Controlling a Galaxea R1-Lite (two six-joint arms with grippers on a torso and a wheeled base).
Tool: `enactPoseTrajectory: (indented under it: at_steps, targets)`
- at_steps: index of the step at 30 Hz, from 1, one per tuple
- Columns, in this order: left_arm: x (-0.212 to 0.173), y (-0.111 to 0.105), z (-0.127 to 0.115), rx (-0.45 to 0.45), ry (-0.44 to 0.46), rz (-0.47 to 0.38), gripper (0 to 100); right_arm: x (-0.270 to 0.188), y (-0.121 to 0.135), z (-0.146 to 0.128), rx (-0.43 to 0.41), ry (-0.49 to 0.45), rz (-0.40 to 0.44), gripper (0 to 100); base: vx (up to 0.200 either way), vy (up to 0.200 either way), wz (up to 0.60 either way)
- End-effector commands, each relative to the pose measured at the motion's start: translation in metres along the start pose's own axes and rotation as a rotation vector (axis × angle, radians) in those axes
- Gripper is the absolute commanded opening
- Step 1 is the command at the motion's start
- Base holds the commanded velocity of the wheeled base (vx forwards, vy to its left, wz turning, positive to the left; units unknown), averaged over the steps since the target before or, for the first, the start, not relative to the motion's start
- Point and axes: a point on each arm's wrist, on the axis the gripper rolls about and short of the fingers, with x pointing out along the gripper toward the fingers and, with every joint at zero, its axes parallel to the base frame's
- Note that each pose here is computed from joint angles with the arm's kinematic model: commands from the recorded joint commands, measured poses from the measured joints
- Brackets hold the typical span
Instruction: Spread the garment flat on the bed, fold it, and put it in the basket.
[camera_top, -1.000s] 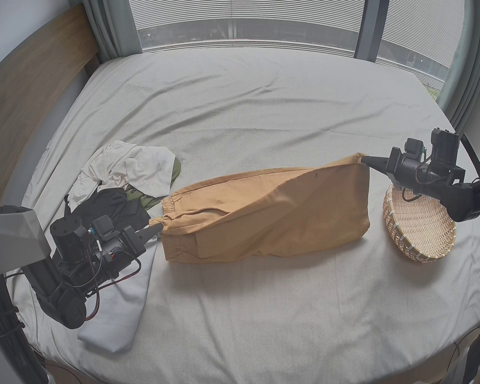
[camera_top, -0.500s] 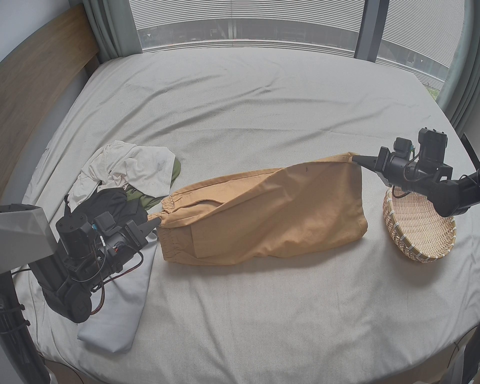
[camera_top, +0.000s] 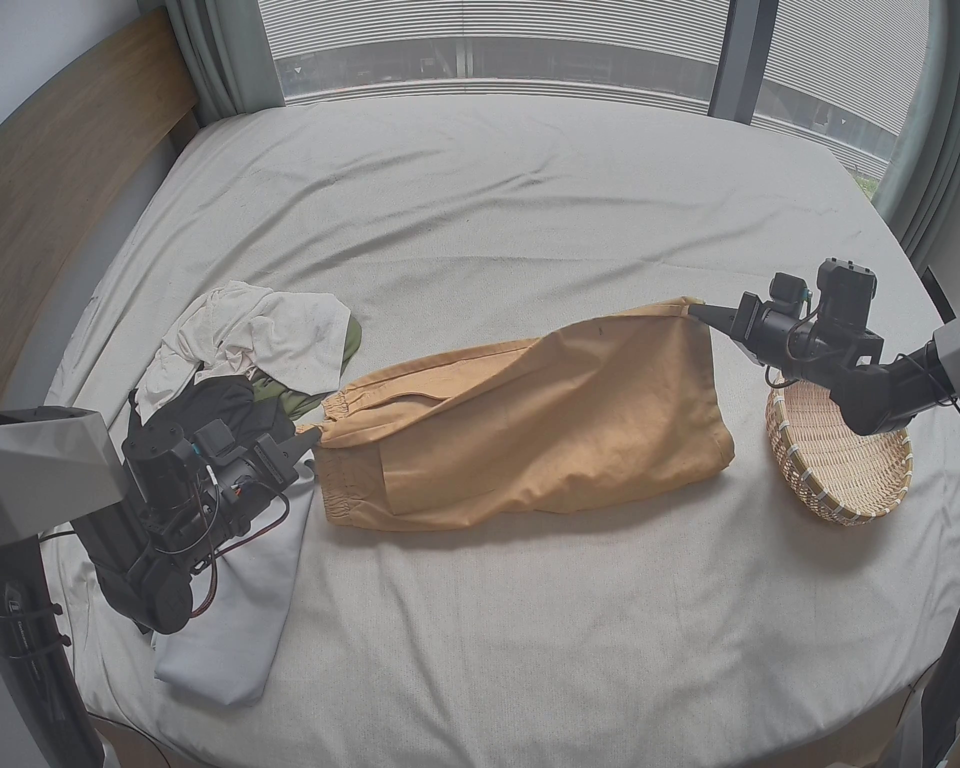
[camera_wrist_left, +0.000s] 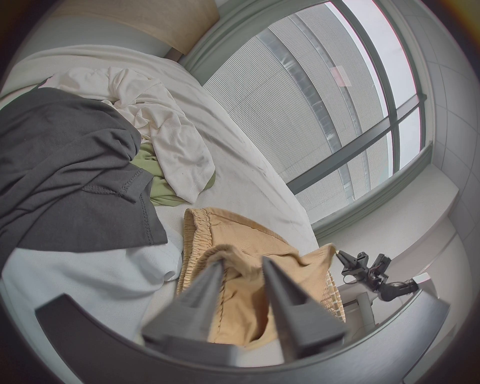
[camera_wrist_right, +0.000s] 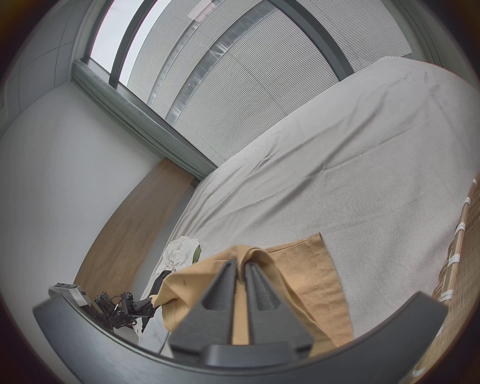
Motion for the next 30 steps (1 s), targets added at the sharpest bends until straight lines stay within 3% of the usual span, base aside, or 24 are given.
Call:
enactPoseTrajectory:
  at_steps: [1, 6, 13, 21, 30]
  targets:
    - [0.006, 0.002, 0.011, -0.024, -0.049, -0.006, 100, 0.013, -0.01, -0.004, -0.005, -0.016, -0.006, 100, 0.0, 0.0, 0.0]
    - [0.011, 0.007, 0.02, -0.03, -0.129, 0.036, 100, 0.016, -0.013, 0.0, -0.034, -0.083, -0.018, 100, 0.0, 0.0, 0.0]
    - [0.008, 0.003, 0.019, -0.032, -0.124, 0.034, 100, -0.008, 0.002, -0.011, -0.01, -0.046, -0.031, 100, 0.0, 0.0, 0.0]
    - [-0.019, -0.034, 0.005, -0.027, -0.015, -0.056, 100, -0.056, 0.036, -0.055, 0.065, 0.087, -0.052, 100, 0.0, 0.0, 0.0]
    - [-0.047, -0.049, -0.008, 0.005, 0.123, -0.144, 100, -0.094, 0.061, -0.079, 0.088, 0.147, -0.062, 100, 0.0, 0.0, 0.0]
